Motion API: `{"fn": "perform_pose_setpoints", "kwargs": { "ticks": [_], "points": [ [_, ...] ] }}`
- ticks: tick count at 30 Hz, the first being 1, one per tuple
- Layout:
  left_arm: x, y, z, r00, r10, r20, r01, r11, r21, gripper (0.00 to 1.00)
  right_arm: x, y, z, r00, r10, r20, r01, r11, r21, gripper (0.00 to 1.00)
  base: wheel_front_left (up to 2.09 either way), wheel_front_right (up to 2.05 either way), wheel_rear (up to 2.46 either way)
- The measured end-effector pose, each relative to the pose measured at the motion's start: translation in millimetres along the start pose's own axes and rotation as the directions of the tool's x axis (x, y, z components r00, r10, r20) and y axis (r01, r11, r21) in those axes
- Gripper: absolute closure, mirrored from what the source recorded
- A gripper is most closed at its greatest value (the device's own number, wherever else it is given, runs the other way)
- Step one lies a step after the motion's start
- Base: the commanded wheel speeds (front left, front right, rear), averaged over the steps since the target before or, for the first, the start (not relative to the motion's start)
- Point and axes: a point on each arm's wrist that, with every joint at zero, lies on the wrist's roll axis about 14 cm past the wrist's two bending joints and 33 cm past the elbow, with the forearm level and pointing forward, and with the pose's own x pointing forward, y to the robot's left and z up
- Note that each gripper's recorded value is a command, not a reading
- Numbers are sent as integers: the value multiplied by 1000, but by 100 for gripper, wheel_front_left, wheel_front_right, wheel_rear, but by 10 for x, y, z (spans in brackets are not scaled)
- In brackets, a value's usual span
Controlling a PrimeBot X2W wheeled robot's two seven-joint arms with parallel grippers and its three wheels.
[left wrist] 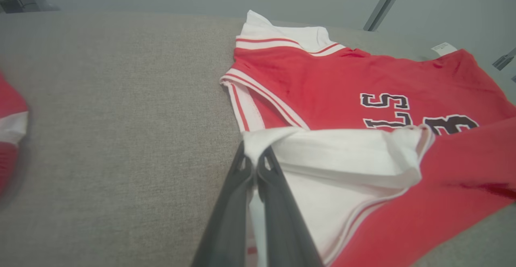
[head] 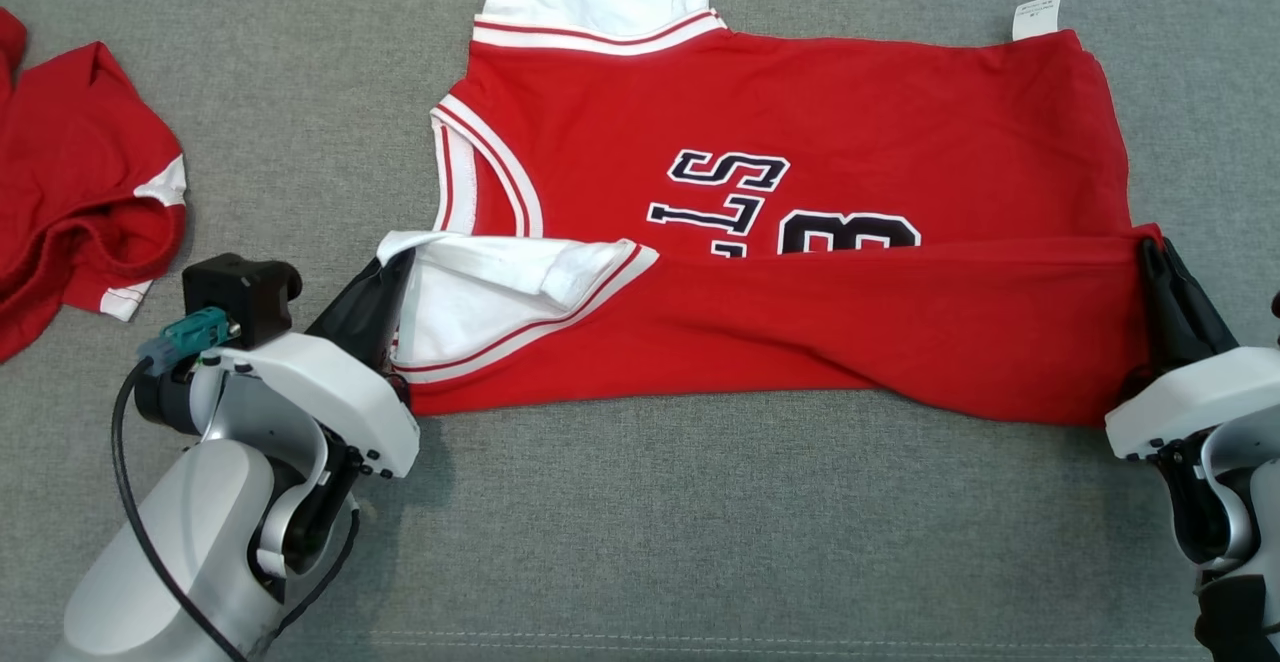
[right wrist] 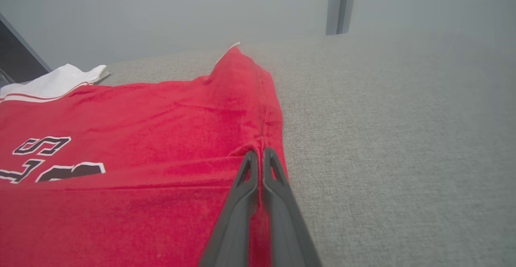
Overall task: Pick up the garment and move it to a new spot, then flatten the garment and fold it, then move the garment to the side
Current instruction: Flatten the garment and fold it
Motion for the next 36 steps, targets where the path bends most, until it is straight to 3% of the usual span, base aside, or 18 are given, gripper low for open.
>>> {"fn": "perform_pose_setpoints", "kwargs": {
  "ticks": [2,3,4,5,14,27,36],
  "points": [
    [49,-4,-8,1000,-2,0,2,1000,-18,100,36,18,-24,1000,6,-10,-6,1000,2,100,0,0,0],
    [69,-1,-18,1000,-2,-1,2,1000,-22,89,48,25,-38,1000,8,-15,-8,1000,5,100,0,0,0],
    [85,-4,-14,1000,-2,5,3,1000,-29,20,59,24,-40,1000,8,-13,-8,1000,4,65,0,0,0],
    [103,-1,-8,1000,5,26,-4,1000,-30,0,68,25,-44,1000,10,-10,-9,1000,8,0,0,0,0],
    [26,-19,129,993,21,114,-23,1000,9,0,32,16,117,996,2,91,-5,1000,29,0,0,0,0],
    [-606,41,-192,981,165,107,-163,986,-31,0,-603,51,-131,993,-49,108,46,999,26,0,0,0,0],
    [-815,-33,-246,980,171,102,-168,985,-36,0,-881,49,-154,990,-75,120,73,997,22,0,0,0,0]
  ]
}}
